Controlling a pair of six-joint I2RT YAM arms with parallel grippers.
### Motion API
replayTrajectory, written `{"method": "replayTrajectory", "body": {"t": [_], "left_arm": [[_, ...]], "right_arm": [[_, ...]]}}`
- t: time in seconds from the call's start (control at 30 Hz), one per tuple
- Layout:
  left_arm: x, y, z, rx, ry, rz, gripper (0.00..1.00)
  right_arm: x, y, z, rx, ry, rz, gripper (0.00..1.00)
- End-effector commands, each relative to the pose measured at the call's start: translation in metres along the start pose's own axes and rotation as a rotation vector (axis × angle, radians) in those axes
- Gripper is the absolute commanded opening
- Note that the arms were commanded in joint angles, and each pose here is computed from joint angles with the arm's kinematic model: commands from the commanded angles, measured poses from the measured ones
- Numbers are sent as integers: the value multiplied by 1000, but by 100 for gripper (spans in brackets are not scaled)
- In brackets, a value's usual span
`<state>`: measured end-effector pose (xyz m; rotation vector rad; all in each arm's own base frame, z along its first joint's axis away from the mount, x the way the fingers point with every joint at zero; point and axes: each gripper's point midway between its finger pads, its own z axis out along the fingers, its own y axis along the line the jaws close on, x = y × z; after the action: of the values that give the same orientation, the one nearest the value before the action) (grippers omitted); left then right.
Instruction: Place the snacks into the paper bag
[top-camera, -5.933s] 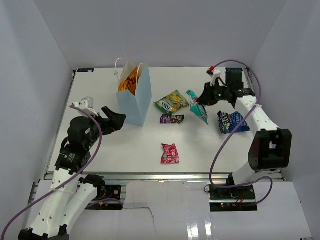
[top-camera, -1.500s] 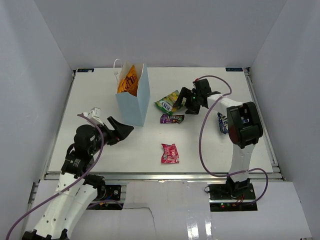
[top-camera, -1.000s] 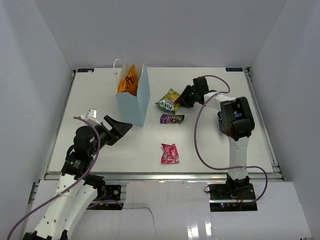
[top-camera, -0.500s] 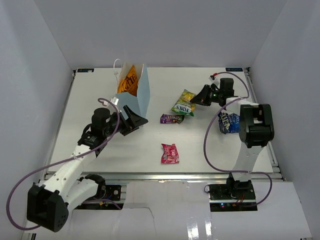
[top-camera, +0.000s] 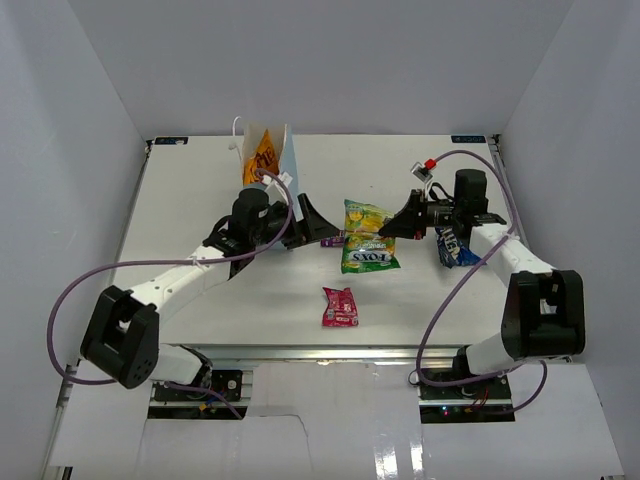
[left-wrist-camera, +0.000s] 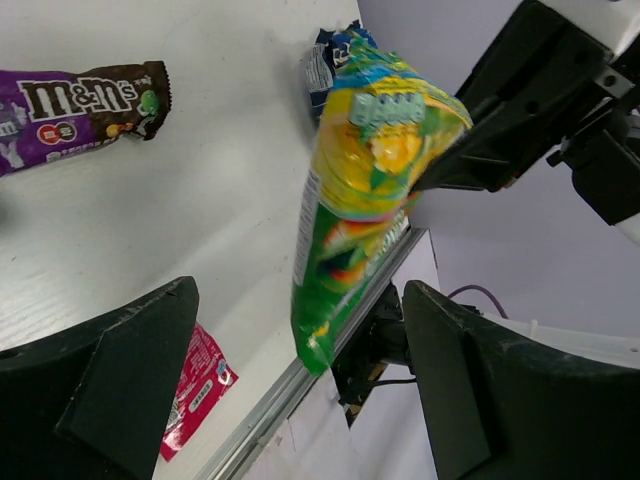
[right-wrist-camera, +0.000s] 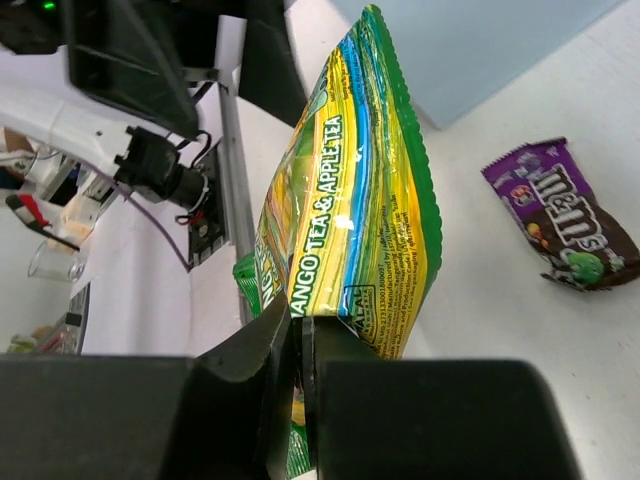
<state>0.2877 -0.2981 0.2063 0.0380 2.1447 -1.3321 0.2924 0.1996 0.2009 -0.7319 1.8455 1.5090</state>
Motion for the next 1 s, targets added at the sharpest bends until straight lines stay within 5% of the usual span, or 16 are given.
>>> {"method": "replayTrajectory", "body": {"t": [0.0, 0.37, 0.53, 0.63, 0.7, 0.83, 0.97], "left_arm": [[-4, -28, 10, 88, 19, 71, 93], [24, -72, 26, 250, 126, 131, 88], [23, -76, 14, 257, 95, 136, 66], [22, -78, 5, 257, 71, 143, 42], [23, -78, 1, 252, 63, 140, 25], [16, -88, -13, 255, 23, 155, 10], [0, -98, -30, 198, -28, 202, 0]], "right_arm": [[-2, 39, -1, -124, 12, -95, 8], [2, 68, 16, -181, 31, -110, 8], [3, 68, 16, -174, 29, -107, 11], [2, 66, 16, -162, 31, -108, 18], [1, 66, 16, -162, 31, -114, 25], [-1, 70, 15, -165, 39, -115, 47], [-12, 67, 9, -94, 45, -177, 83]]}}
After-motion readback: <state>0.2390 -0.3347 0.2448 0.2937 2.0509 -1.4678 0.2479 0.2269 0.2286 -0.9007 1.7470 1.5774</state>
